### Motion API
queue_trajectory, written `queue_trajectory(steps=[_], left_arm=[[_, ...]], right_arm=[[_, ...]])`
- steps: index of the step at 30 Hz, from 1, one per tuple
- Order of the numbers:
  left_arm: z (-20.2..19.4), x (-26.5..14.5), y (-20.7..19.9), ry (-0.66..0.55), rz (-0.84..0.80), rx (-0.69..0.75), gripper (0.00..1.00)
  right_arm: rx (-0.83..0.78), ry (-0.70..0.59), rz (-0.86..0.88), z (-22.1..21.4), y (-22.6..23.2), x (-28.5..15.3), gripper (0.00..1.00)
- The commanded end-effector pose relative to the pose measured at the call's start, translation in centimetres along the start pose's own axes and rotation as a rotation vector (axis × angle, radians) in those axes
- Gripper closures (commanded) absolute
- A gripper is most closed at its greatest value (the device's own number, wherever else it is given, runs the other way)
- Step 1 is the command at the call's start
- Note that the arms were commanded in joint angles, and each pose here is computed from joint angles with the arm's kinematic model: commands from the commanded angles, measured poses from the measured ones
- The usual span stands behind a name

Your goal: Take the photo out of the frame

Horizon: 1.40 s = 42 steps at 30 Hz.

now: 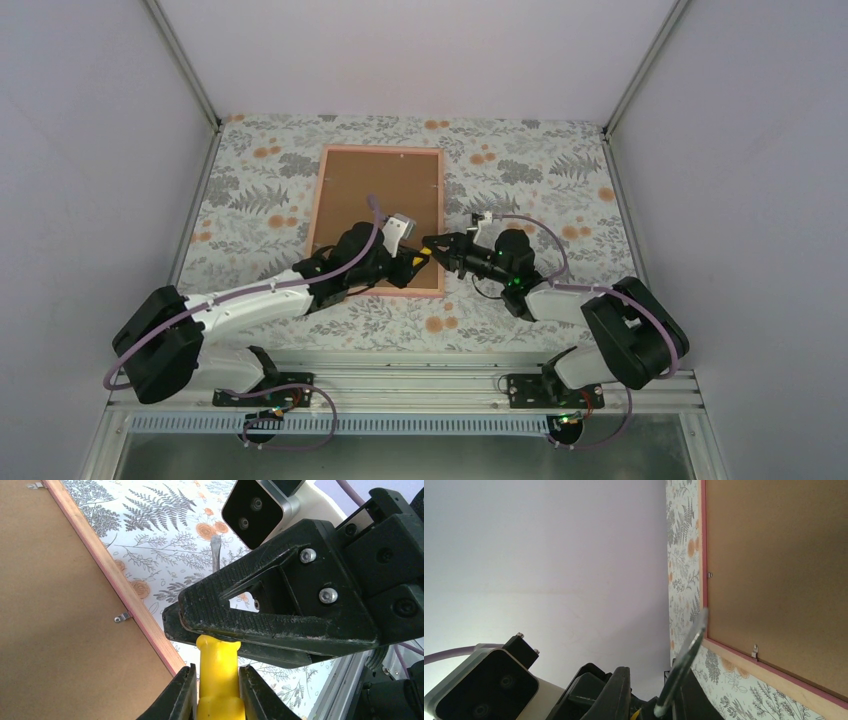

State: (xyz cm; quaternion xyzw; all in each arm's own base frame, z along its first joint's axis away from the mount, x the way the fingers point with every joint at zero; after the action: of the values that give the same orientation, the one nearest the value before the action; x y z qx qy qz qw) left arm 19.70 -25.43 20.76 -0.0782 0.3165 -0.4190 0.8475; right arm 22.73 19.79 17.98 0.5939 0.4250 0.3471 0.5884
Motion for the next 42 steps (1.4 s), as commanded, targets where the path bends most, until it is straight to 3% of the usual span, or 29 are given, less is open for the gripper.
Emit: queue_trajectory(steps=[1,10,20,28,33,42], left_arm=[[-0.1,0.2,-0.1,-0.018,0.002,-0.014,0.8],[0.0,-0.6,0.3,-0.04,0.057,-0.006,0.97],[-0.8,-1.4,2.1,0.039,0.271,0.04,0.98],[-1.4,-1.8,3.3,0.104,0.327,0.057,0.98],[-1.9,-1.4,3.4,0.162,0.312,0.067,0.98],[-2.4,0.3,3.8,0.256,0.3,0.009,0.98]], right_arm=[[-0.013,-0.006,0.035,-0.4,0.6,-0.2,0.96],[-0.016,-0.019,0.001,-0.4,-0.2,-0.5,0.93],[-0.178,-0.065,-0.161,0.7,-0.3,-1.7,0.63],[-0.401,-0.116,-0.527,2.2,-0.5,-2.4,0.46],[-0.483,-0.092,-0.7,3.0,-1.7,-2.3,0.43],[-0.571,-0.024,-0.822,3.4,-4.0,0.1,0.42]])
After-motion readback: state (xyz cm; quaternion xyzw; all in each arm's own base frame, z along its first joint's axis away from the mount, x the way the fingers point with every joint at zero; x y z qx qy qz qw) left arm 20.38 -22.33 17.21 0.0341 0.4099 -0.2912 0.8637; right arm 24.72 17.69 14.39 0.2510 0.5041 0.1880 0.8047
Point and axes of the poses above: each gripper's point midway between its finger pads, its own x axis out along the fingers, its own y axis along the line the jaws close on, z = x × y, the point moved 9 cm from there along -x, back along the fingers, and after that the axes turned 6 degrees about x, right-handed, at the moved point
